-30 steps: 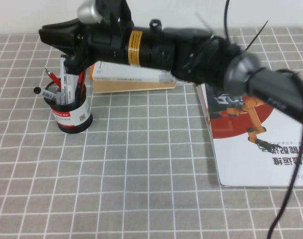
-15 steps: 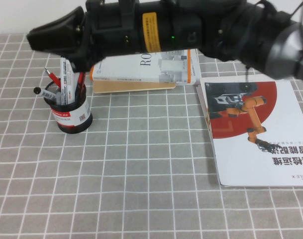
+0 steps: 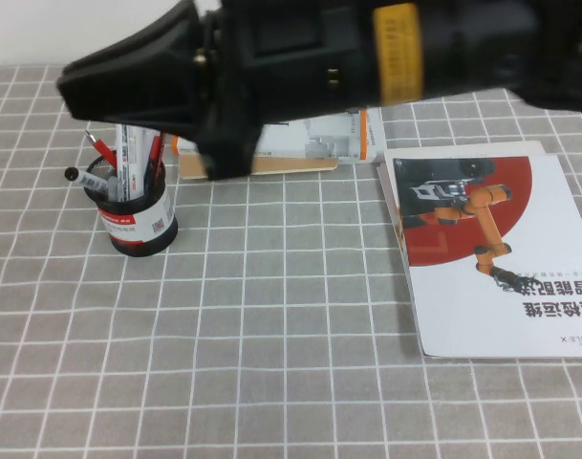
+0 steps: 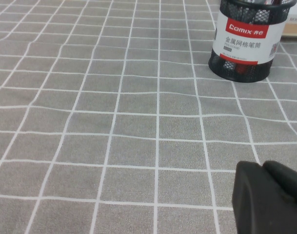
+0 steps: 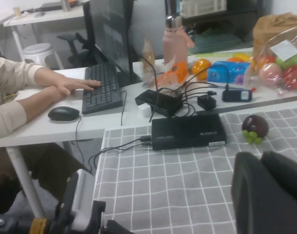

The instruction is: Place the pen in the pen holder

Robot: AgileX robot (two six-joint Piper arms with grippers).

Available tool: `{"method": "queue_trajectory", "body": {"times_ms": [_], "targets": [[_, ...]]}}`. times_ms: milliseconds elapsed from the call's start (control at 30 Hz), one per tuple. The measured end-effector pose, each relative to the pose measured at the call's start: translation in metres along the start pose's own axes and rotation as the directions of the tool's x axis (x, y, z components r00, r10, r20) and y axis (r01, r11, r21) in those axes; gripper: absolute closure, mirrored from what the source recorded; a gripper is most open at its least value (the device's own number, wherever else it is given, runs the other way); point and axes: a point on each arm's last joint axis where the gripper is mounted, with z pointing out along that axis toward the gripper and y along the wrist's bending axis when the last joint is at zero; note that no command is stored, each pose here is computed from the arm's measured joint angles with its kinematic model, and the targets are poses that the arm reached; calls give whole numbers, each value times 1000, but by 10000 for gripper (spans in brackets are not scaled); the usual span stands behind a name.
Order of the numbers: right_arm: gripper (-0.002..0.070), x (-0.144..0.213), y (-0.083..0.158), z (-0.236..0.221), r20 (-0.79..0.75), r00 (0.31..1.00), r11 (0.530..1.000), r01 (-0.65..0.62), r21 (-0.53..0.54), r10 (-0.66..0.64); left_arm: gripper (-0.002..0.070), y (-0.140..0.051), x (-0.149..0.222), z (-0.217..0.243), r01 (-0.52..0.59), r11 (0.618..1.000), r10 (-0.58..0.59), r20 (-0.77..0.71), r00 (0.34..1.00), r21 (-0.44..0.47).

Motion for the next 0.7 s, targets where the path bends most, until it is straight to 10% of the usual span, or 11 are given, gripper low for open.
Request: {"method": "queue_trajectory", "body": {"times_ms": [400, 700], "targets": [[688, 25, 57, -65, -5, 999, 970, 37, 241, -37, 678, 0, 0, 0, 0, 1000, 0, 0, 1000, 0], [688, 67, 76, -129, 55, 998, 745, -18, 666, -26, 678, 0, 0, 0, 0, 1000, 0, 0, 1000, 0]]}}
